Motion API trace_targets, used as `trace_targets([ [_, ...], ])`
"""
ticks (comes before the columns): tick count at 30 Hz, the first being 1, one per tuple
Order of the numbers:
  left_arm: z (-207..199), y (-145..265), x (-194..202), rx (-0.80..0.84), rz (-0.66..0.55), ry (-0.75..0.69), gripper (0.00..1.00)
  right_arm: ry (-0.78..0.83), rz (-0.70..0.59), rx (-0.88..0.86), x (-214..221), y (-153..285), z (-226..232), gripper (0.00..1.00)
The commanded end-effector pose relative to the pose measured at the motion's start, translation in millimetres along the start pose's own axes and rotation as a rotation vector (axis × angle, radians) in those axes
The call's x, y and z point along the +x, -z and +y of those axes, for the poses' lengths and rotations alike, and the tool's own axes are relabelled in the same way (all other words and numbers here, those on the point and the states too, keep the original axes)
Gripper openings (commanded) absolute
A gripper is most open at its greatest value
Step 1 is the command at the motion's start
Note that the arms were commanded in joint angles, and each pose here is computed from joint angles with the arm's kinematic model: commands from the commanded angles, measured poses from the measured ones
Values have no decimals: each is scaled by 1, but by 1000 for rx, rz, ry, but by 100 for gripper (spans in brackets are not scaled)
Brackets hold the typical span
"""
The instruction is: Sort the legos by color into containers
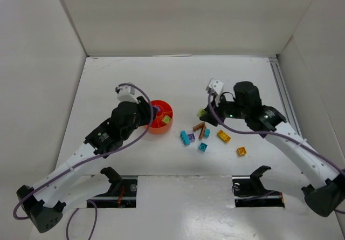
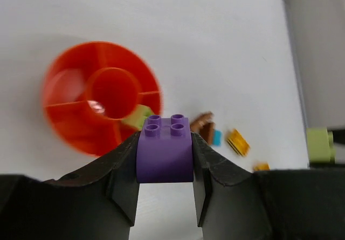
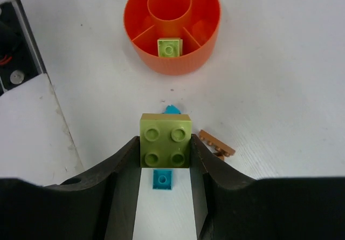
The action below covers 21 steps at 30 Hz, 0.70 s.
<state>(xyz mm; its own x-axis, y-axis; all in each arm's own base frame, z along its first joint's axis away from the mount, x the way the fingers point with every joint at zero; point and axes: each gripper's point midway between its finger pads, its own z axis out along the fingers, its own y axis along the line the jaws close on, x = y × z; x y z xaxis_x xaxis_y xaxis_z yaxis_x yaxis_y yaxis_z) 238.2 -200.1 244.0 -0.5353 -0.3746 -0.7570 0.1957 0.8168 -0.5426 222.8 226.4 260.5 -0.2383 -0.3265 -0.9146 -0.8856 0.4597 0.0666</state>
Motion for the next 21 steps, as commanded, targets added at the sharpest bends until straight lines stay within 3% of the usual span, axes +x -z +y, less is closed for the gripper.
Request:
trace_targets([
  [1, 80, 31, -27, -417, -191, 173, 14, 47, -31, 95, -29, -30, -7, 0],
  [10, 126, 64, -26, -631, -294, 275, 17, 125, 106, 120, -24, -136, -9, 0],
  [21, 124, 75, -35, -594, -340, 308, 18, 138, 159, 148, -6, -194, -24, 0],
])
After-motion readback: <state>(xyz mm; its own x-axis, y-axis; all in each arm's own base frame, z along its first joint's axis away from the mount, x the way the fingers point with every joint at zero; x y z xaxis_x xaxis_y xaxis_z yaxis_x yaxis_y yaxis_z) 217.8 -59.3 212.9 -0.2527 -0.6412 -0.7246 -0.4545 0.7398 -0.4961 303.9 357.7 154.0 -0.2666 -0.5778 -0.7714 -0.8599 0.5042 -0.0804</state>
